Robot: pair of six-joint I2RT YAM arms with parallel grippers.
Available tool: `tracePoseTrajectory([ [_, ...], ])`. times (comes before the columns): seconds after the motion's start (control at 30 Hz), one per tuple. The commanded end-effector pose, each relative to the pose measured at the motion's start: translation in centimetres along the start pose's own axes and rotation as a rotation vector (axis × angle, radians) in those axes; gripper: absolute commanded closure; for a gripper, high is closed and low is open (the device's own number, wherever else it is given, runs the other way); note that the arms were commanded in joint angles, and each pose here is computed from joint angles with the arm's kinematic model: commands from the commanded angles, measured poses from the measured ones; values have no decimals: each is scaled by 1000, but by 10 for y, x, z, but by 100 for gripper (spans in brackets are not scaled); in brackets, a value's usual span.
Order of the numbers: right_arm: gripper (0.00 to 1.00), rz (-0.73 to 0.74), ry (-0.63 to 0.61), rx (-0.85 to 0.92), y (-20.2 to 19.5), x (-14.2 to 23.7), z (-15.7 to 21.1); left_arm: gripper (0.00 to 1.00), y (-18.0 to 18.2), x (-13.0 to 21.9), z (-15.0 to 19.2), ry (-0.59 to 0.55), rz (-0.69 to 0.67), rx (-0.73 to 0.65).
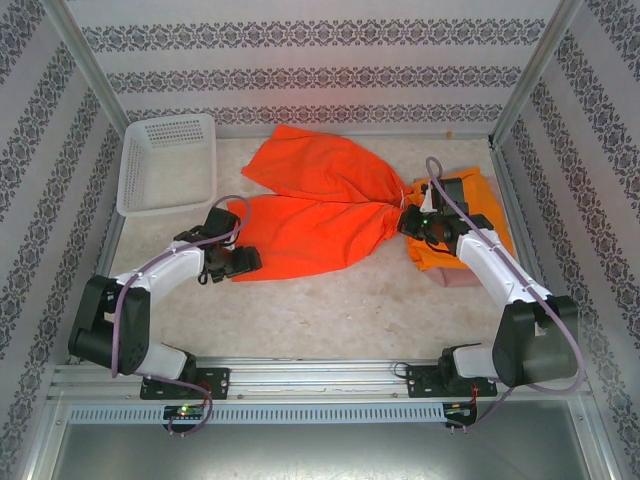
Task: Fold and stack the shorts
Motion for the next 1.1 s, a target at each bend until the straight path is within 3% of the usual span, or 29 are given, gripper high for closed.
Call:
tracePoseTrajectory([
  [0.0, 100, -12, -14, 4, 3, 3, 2, 29, 3, -7, -7, -28, -2, 15],
  [0.27, 100, -8, -6, 1, 2, 1, 3, 38, 8, -16, -1, 15, -17, 14],
  [0.47, 100, -8, -7, -2, 2, 2, 4, 29, 16, 0, -4, -42, -100, -13],
  [0.6, 100, -11, -2, -4, 2, 1, 5, 28, 15, 4, -3, -57, -79, -3],
  [0.77, 100, -14, -1, -8, 2, 0, 4, 36, 7, -9, 0, 12, -3, 36],
  [1.07, 100, -10, 2, -10, 2, 0, 6, 52, 11, -17, 5, 52, -19, 46],
])
Point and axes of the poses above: each hand's point on the last joint's axis, 136 mm out from that joint toward the fingers, its own x axis back along the fingers, its own y axis along the line the jaws close on, z = x × y, the point moved 8 cm from there along x, back along the fingers, and after that the axes turned 14 degrees about x, right-handed, at the moved point
